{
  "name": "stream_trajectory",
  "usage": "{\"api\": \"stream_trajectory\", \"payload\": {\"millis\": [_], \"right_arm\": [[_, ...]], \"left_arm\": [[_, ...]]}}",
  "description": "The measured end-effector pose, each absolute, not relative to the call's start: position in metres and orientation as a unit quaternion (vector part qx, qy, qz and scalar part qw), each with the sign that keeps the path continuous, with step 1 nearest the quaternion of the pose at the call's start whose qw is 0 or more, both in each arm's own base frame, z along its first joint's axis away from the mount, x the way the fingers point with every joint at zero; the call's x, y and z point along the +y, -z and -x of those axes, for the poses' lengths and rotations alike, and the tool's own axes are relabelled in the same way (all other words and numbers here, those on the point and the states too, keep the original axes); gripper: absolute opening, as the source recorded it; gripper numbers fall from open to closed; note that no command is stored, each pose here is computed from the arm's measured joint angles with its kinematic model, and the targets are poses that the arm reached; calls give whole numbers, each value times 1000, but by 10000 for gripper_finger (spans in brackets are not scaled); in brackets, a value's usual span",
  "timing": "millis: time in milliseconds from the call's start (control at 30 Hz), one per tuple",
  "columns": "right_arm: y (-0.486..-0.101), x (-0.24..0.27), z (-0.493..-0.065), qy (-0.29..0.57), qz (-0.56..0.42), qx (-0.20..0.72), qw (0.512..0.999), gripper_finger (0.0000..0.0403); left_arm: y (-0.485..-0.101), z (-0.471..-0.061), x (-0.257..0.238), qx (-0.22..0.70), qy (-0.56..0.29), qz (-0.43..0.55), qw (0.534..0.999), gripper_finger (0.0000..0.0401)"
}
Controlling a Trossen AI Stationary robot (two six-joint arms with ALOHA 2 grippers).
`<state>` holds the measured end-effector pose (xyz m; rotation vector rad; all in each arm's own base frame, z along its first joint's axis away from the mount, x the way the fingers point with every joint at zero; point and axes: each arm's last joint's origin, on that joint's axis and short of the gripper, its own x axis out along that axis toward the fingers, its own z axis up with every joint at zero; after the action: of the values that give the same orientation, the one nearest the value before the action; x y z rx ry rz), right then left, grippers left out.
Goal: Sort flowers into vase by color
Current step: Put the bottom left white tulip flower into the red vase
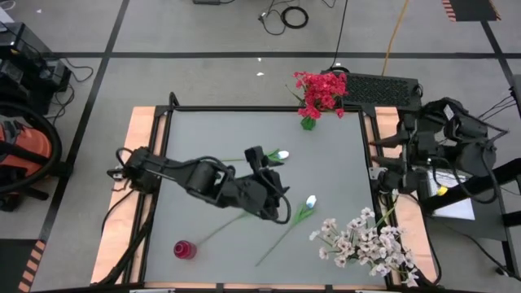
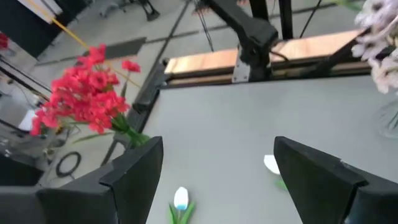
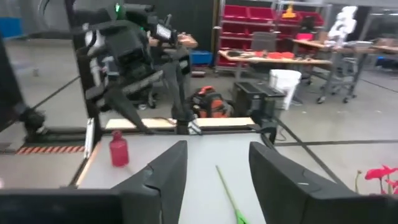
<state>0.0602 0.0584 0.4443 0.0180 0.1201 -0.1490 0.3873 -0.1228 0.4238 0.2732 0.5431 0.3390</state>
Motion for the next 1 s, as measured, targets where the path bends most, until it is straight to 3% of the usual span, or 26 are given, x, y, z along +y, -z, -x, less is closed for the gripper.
{"api": "stream_trajectory", "payload": {"millis": [233,400,733,1000], "right_arm": [[-416,108,-112,14,66,63,996,140],[-386,125,-160,-29,110,28,993,126],[-367,77,-235,-57,56,35,996,105],[-344,33,-269,-67,36,89,993,105]], "left_arm": [[-420,-385,-125,283,-147,-106,942,313],[-409,-372,-132,344,-149,-112,920,313],[-357,-360,-152,436,-167,-112,877,313],[-269,-371,-164,431,-184,-91,879,313]]}}
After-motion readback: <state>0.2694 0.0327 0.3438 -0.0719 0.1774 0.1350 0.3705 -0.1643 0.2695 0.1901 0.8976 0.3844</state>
